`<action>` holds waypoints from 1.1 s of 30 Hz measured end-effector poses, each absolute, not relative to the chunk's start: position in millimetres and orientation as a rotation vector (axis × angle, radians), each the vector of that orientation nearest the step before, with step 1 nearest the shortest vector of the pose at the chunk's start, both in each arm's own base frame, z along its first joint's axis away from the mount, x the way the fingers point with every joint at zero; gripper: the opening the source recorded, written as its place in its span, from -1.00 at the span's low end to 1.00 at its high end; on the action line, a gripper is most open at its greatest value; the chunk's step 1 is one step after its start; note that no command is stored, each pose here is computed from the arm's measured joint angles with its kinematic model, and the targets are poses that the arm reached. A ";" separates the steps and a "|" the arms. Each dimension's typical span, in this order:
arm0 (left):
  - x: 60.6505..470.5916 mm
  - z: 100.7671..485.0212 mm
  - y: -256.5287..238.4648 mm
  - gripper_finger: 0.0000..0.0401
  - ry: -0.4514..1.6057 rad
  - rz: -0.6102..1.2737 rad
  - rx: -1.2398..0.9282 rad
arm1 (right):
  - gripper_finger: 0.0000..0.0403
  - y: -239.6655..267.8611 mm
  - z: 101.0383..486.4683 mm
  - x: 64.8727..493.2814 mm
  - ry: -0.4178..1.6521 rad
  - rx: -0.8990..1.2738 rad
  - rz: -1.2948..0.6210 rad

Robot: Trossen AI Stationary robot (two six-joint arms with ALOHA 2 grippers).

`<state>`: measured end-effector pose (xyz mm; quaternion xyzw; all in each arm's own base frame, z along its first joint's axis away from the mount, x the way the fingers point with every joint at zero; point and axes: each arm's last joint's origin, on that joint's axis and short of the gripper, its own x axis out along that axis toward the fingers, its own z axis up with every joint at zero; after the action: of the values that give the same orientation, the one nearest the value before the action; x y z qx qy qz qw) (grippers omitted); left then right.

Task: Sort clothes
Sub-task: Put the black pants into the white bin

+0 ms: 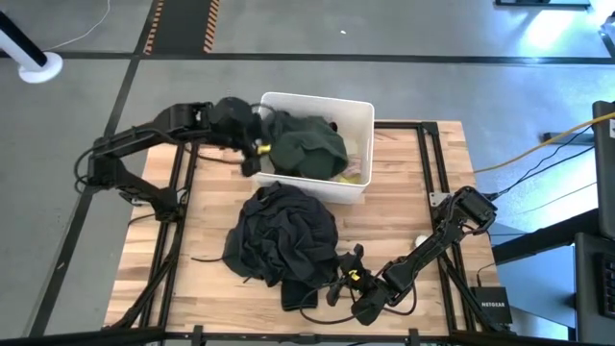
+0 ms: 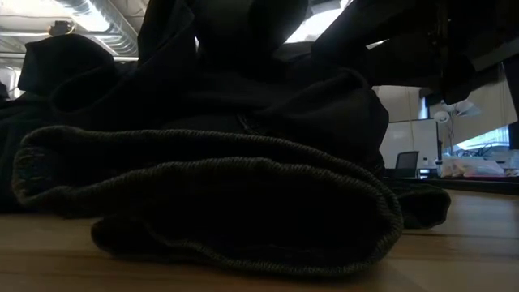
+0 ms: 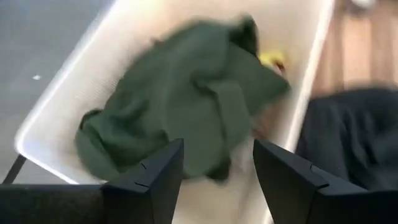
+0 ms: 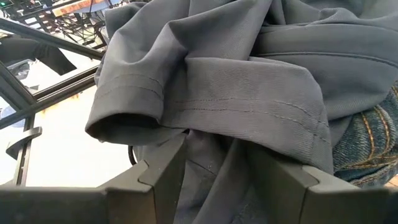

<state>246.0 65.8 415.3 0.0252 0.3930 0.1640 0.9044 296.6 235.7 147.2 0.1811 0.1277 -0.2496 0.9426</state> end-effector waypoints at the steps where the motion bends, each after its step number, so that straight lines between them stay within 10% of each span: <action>1: 244.6 413.6 61.4 -0.06 0.835 0.308 0.066 | -0.07 235.7 147.2 296.7 0.260 0.369 -0.509; 33: 235.7 277.8 -32.2 -0.18 1.171 0.141 -0.013 | -0.07 236.0 146.8 296.7 0.273 0.374 -0.498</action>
<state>235.7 -32.2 277.8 -0.0062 0.5522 0.0662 0.8311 296.7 236.0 146.8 0.1835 0.1337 -0.2441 0.9428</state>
